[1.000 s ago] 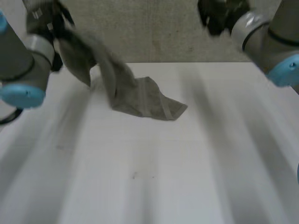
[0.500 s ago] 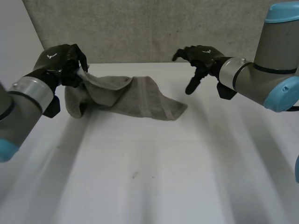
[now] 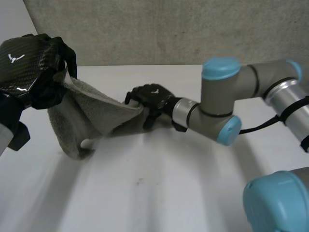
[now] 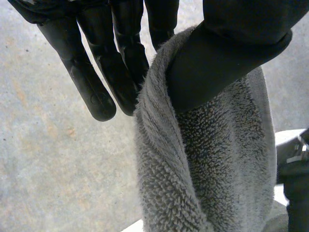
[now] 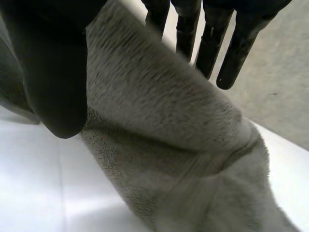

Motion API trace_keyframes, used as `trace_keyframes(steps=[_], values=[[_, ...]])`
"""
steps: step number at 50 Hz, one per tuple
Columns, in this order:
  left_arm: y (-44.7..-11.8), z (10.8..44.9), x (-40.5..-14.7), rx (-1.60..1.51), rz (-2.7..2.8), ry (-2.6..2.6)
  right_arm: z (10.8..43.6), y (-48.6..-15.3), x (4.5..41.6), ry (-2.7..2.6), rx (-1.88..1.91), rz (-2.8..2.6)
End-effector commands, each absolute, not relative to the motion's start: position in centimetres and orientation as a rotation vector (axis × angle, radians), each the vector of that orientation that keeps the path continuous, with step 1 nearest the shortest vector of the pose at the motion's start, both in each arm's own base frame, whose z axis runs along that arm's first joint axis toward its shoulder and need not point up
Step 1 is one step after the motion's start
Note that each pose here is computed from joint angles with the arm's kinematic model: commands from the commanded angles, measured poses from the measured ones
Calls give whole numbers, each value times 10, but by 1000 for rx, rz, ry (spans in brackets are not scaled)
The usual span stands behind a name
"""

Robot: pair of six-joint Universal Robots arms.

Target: Fold the towel.

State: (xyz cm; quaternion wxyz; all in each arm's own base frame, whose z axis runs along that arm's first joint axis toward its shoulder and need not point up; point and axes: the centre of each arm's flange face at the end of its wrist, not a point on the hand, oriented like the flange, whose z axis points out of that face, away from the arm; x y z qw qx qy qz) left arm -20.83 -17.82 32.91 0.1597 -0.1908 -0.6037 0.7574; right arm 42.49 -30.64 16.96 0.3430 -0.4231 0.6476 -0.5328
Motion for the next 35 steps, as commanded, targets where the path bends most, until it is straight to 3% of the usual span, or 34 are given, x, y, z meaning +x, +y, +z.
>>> trace_keyframes(steps=[1, 8, 12, 13, 15, 16, 18, 21, 23, 26, 32, 35], values=[[-171, 332, -205, -537, 2179, -1710, 148, -298, 435, 1691, -1112, -1370], [-177, 331, -204, -529, 2183, -1723, 166, -311, 438, 1653, -1080, -1524], [-181, 328, -204, -528, 2177, -1733, 224, -337, 419, 1624, -967, -1754], [-181, 328, -204, -528, 2177, -1733, 224, -337, 419, 1624, -967, -1754], [-189, 326, -205, -522, 2169, -1755, 267, -357, 392, 1611, -891, -1903], [-189, 326, -205, -522, 2169, -1755, 268, -357, 392, 1610, -890, -1904], [-201, 326, -203, -505, 2180, -1769, 315, -369, 361, 1567, -835, -2030], [-207, 327, -202, -498, 2188, -1768, 340, -370, 346, 1540, -816, -2089], [-218, 329, -205, -491, 2188, -1767, 378, -363, 321, 1517, -783, -2171], [-227, 331, -210, -490, 2178, -1756, 398, -344, 307, 1536, -817, -2196], [-239, 330, -221, -485, 2140, -1753, 407, -301, 294, 1651, -1023, -2216], [-251, 319, -228, -484, 2087, -1787, 394, -282, 284, 1794, -1182, -2191]])
